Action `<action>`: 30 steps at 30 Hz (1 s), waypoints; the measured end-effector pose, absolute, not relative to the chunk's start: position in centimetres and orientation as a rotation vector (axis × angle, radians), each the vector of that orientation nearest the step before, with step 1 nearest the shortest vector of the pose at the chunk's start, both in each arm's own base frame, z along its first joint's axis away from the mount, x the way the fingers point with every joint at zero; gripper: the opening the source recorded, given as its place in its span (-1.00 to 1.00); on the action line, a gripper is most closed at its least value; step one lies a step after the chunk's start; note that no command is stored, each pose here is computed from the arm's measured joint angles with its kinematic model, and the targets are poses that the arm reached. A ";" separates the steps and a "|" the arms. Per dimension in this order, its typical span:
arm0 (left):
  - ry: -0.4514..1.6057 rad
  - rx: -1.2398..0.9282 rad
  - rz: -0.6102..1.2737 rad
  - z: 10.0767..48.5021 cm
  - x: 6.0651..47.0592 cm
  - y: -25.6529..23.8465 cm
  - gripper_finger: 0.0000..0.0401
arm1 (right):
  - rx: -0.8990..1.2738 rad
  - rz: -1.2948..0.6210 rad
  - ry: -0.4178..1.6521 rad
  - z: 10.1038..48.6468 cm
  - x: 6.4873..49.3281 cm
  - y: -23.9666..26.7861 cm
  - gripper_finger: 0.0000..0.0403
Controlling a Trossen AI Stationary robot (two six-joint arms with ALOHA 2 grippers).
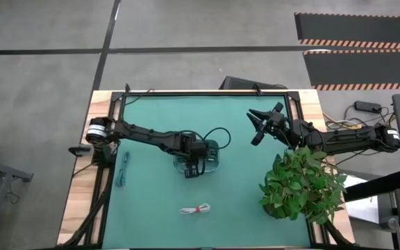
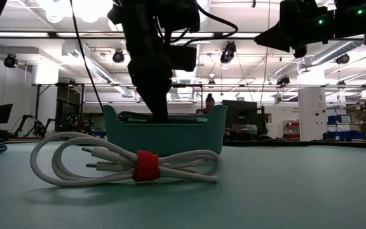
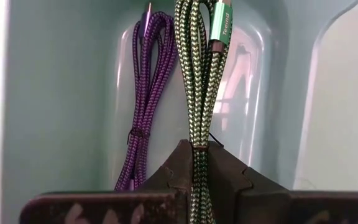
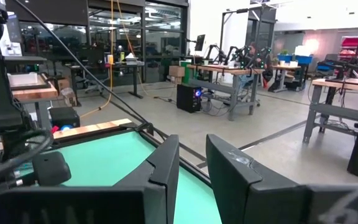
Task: Pick and place USB-C Cables
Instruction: Put the green charger cable into the green bin
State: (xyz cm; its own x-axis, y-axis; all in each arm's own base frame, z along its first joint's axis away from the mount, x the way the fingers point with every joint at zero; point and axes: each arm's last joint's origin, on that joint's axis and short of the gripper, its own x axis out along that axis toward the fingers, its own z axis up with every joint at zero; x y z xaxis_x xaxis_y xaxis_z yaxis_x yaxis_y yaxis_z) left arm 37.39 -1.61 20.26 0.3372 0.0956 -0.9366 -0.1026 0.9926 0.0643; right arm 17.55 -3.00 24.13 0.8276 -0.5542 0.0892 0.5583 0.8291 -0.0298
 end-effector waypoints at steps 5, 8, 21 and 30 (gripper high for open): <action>1.235 -0.007 0.134 19.7 37.6 -1.4 -0.94 | -0.055 -0.591 -0.077 24.1 17.5 -3.0 -0.64; 1.242 -0.007 0.136 19.5 37.6 -1.4 -0.94 | -0.056 -0.591 -0.076 24.1 17.5 -3.0 -0.64; 1.243 -0.009 0.137 19.3 37.6 -1.4 -0.93 | -0.056 -0.591 -0.075 24.1 17.6 -3.0 -0.64; 1.237 -0.031 0.152 18.1 37.3 -1.4 -0.85 | -0.056 -0.591 -0.075 24.1 17.6 -3.0 -0.64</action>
